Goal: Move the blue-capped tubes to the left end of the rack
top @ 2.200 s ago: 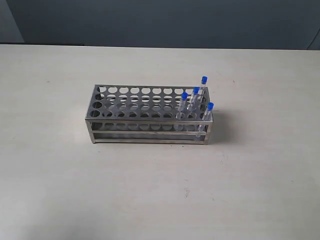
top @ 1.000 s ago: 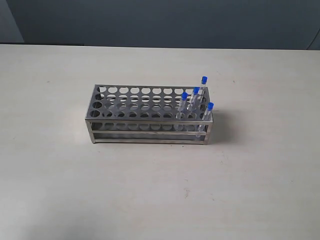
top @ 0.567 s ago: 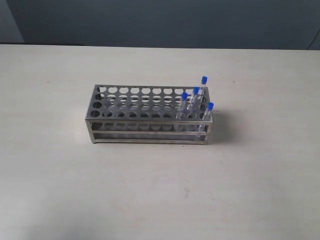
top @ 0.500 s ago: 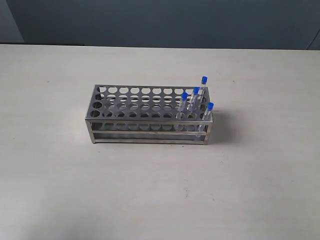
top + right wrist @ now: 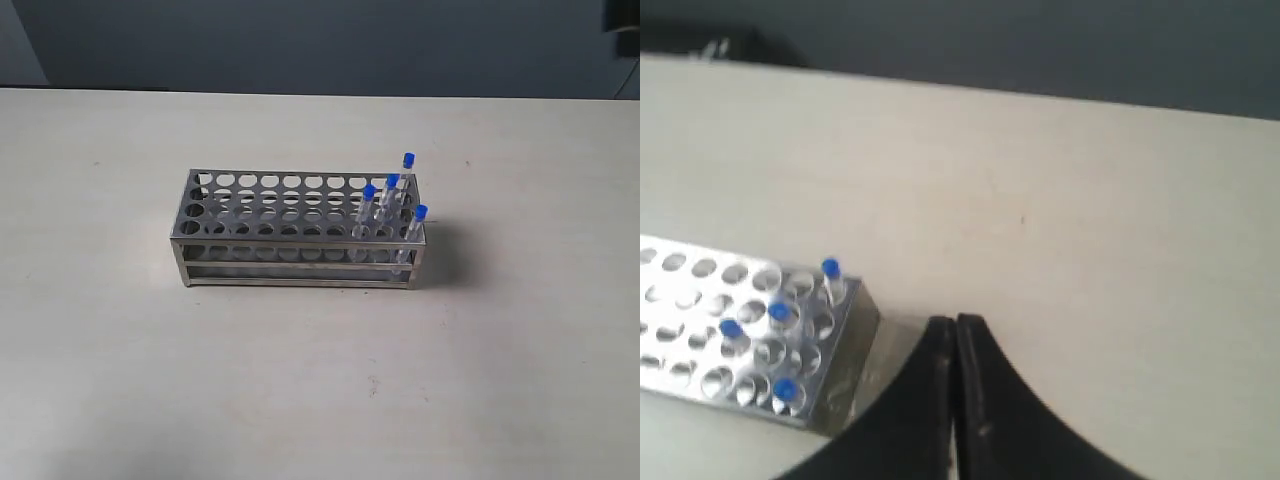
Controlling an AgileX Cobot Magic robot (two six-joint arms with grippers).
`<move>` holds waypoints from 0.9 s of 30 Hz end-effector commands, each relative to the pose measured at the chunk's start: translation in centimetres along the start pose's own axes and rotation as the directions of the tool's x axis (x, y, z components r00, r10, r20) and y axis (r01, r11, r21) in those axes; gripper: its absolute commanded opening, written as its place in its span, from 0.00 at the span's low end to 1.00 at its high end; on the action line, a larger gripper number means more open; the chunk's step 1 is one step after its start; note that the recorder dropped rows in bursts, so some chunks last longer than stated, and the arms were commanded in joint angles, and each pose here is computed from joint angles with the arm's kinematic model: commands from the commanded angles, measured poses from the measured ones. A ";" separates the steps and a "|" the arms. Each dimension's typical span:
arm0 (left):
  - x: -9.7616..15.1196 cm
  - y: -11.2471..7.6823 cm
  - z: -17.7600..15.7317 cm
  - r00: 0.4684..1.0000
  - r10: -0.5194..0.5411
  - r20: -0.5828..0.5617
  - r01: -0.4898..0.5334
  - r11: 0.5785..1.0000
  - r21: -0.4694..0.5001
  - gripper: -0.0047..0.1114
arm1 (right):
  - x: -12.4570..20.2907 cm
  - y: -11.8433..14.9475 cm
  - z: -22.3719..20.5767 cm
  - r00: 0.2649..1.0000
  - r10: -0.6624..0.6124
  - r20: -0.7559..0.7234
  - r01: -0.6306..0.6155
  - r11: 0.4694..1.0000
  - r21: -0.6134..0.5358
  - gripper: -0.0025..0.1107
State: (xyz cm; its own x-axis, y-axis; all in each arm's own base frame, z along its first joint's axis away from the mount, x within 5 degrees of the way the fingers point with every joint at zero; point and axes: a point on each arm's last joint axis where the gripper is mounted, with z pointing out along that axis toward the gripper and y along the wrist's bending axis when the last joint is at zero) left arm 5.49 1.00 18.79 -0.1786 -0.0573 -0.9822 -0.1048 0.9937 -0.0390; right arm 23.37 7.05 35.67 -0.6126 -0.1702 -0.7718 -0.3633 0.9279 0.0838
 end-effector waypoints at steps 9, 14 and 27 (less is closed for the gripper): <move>-0.2 -0.1 -0.1 1.000 0.001 0.012 -0.001 1.000 0.009 0.05 | 1.9 8.9 12.9 0.822 -0.453 -0.346 0.413 0.892 -0.184 0.19; -0.2 -0.1 -0.1 1.000 0.001 0.012 -0.001 1.000 0.009 0.05 | 2.8 9.3 15.2 0.826 -0.432 -0.363 0.392 0.902 -0.180 0.50; -0.2 -0.1 -0.1 1.000 0.001 0.012 -0.001 1.000 0.009 0.05 | 4.4 9.3 17.9 0.810 -0.414 -0.416 0.376 0.910 -0.174 0.50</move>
State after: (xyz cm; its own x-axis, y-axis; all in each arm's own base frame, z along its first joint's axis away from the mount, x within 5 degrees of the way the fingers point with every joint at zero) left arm 5.49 1.00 18.79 -0.1786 -0.0573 -0.9822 -0.1048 0.9937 -0.0390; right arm 29.47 20.56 22.09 -0.6492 -0.6577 -0.3820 -0.6813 0.7261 -0.0924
